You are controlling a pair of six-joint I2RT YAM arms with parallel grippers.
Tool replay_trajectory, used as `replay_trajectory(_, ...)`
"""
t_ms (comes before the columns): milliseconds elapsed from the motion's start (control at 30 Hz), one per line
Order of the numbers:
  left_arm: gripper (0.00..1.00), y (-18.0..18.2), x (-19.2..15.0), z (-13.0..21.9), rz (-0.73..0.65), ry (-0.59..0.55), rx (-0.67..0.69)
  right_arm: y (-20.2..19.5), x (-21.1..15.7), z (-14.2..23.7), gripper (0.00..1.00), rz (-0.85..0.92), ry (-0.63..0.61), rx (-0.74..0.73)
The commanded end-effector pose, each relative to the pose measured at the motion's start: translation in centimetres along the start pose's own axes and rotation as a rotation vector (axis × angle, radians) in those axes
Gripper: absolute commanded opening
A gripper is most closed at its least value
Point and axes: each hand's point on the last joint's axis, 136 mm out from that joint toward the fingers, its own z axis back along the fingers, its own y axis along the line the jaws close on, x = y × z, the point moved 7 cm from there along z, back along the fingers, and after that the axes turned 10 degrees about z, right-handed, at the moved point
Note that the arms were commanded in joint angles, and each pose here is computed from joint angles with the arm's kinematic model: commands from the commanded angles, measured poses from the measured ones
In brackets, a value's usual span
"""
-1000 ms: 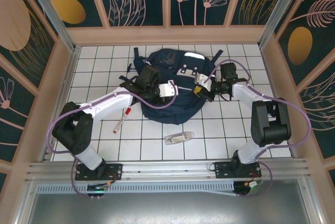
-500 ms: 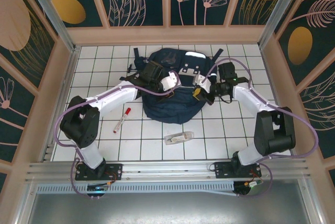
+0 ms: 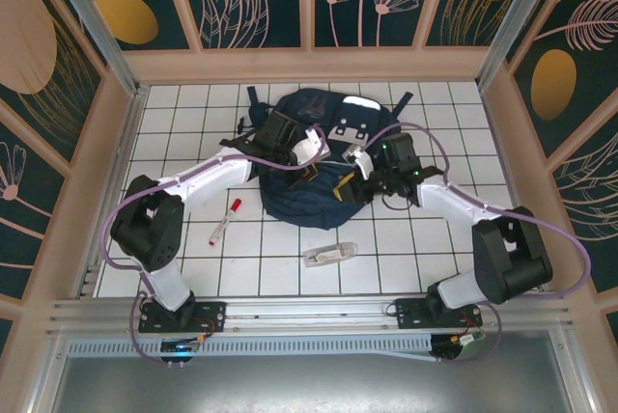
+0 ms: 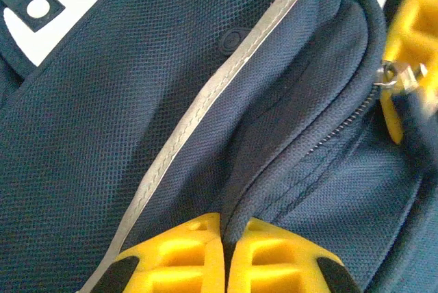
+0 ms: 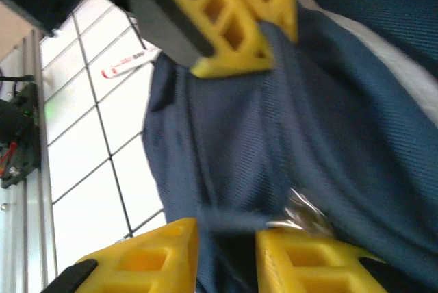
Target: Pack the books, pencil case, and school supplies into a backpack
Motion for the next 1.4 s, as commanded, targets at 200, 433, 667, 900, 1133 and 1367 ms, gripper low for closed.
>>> replay_trajectory(200,0.0,-1.8,2.3,0.8,-0.057,-0.171,-0.128,6.8,0.7,1.8,0.31,0.461,-0.025,0.224)
replay_trajectory(433,0.0,-1.7,1.3,1.6,-0.138,-0.167,-0.14,4.7,0.0,5.4,0.33,0.826,0.095,-0.128)
replay_trajectory(667,0.0,-2.0,1.1,1.8,-0.206,-0.153,-0.162,0.7,1.4,7.3,0.44,1.001,0.066,-0.39)
replay_trajectory(900,0.0,-2.2,1.2,1.8,-0.232,-0.15,-0.189,-2.1,2.2,5.3,0.48,1.002,0.114,-0.314)
replay_trajectory(1133,0.0,-2.4,1.1,2.0,-0.278,-0.148,-0.193,-3.7,2.3,3.8,0.48,0.981,0.145,-0.235)
replay_trajectory(1367,0.0,-2.5,0.6,1.9,-0.344,-0.134,-0.197,-3.6,2.7,3.9,0.51,0.97,0.132,-0.206)
